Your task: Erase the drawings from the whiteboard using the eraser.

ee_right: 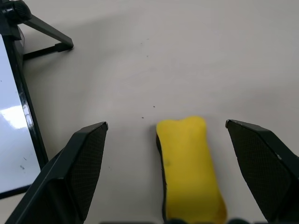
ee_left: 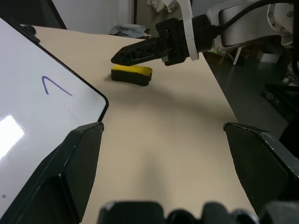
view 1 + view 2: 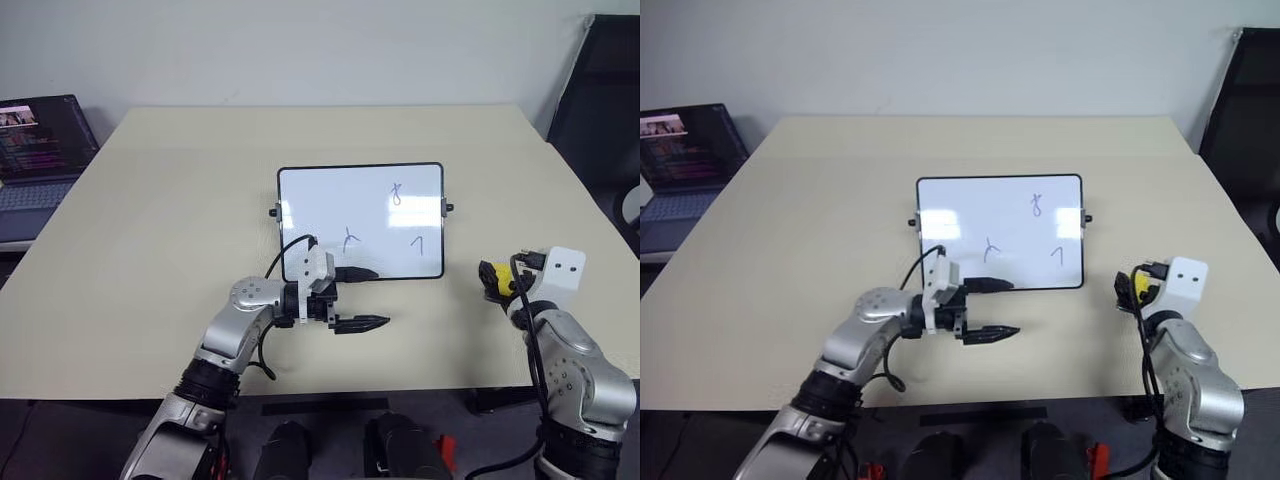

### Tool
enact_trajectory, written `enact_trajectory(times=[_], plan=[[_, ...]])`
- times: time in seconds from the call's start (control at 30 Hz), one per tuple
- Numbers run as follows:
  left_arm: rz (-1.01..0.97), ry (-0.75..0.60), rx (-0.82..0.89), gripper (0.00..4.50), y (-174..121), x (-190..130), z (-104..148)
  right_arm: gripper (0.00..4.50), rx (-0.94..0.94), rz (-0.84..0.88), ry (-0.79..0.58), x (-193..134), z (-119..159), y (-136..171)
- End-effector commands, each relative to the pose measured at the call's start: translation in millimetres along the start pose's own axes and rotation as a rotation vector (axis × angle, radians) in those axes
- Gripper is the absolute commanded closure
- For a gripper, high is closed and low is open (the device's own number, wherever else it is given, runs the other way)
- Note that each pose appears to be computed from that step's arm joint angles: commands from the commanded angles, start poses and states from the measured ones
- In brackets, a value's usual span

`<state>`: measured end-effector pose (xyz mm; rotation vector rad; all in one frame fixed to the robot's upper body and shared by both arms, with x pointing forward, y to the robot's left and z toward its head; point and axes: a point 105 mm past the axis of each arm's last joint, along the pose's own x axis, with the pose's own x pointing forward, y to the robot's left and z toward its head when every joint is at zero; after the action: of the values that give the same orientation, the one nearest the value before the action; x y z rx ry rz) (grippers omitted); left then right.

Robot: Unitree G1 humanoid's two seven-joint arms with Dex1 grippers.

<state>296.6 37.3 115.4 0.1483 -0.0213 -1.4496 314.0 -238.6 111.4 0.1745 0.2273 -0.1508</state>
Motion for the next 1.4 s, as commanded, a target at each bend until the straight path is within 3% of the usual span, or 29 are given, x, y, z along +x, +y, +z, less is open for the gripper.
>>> enact_trajectory(times=[0.03,0.57,1.23,1.33,1.4], plan=[[0.003,-0.005,0.070,0.00,2,3,7,0.06,0.002,-0.019,-0.038,2,13,-2],[0.029,0.002,0.090,0.00,4,-2,6,0.06,-0.010,-0.052,0.046,0,-7,-11],[0.044,0.007,0.106,0.00,7,-5,7,0.06,-0.004,-0.067,0.053,2,-10,-17],[0.047,0.008,0.108,0.00,8,-5,7,0.61,0.005,-0.071,0.052,2,-10,-18],[0.049,0.009,0.110,0.00,9,-6,7,1.33,0.007,-0.071,0.051,2,-10,-19]])
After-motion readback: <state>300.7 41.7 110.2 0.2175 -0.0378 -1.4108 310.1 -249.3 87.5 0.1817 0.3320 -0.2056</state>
